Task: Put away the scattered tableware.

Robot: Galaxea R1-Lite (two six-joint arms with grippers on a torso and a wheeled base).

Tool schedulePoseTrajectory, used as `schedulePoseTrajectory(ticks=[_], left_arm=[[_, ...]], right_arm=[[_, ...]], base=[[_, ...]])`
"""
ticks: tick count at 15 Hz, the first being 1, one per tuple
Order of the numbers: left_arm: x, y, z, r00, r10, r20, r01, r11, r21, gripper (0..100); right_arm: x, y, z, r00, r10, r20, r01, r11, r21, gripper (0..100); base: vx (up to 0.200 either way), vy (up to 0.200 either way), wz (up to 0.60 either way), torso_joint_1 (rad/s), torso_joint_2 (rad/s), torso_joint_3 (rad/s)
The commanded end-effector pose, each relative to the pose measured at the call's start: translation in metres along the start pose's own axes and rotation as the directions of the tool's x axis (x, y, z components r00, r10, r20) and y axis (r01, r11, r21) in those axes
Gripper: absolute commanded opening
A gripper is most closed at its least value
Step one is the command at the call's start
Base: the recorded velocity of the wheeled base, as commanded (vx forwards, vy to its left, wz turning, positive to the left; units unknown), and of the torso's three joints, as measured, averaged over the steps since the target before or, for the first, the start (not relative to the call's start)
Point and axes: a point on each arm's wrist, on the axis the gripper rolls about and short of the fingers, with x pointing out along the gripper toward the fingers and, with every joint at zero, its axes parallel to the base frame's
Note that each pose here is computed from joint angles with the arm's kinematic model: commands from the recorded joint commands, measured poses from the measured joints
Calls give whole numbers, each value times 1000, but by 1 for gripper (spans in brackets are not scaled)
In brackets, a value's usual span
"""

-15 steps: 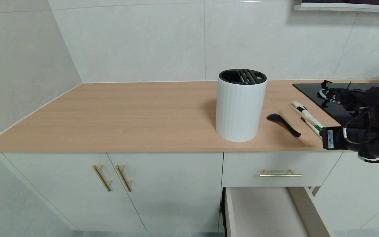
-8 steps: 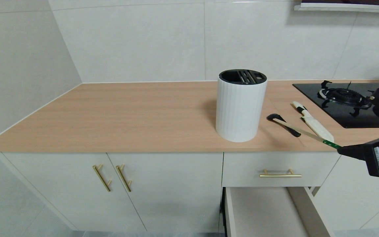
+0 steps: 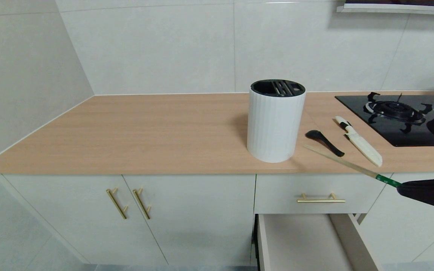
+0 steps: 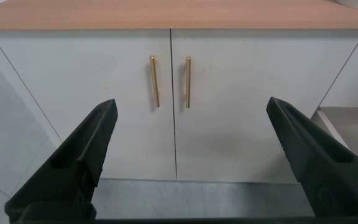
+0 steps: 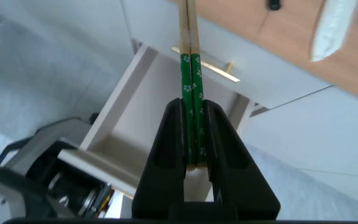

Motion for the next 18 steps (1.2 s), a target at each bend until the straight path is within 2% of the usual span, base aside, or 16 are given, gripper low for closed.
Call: schedulePoseTrajectory(ticks=[1,7,11,18], left_arm=[[0,0,0,1000,0,0,0,1000,0,100],[0,0,0,1000,0,0,0,1000,0,100],[0,0,0,1000,0,0,0,1000,0,100],[0,0,0,1000,0,0,0,1000,0,100]], right_arm=[[4,11,-5,998,59,-23,-60,997,-38,0],[16,25,-20,984,148,-101,-160,979,-125,0],[23,27,-24,976,166,-137,-184,974,-133,0],[31,29,-28,970,162,-180,-190,970,-151,0]], base=[[0,0,0,0,0,0],[0,0,0,0,0,0],[0,0,0,-10,26,21],[0,0,0,-180,430,248]])
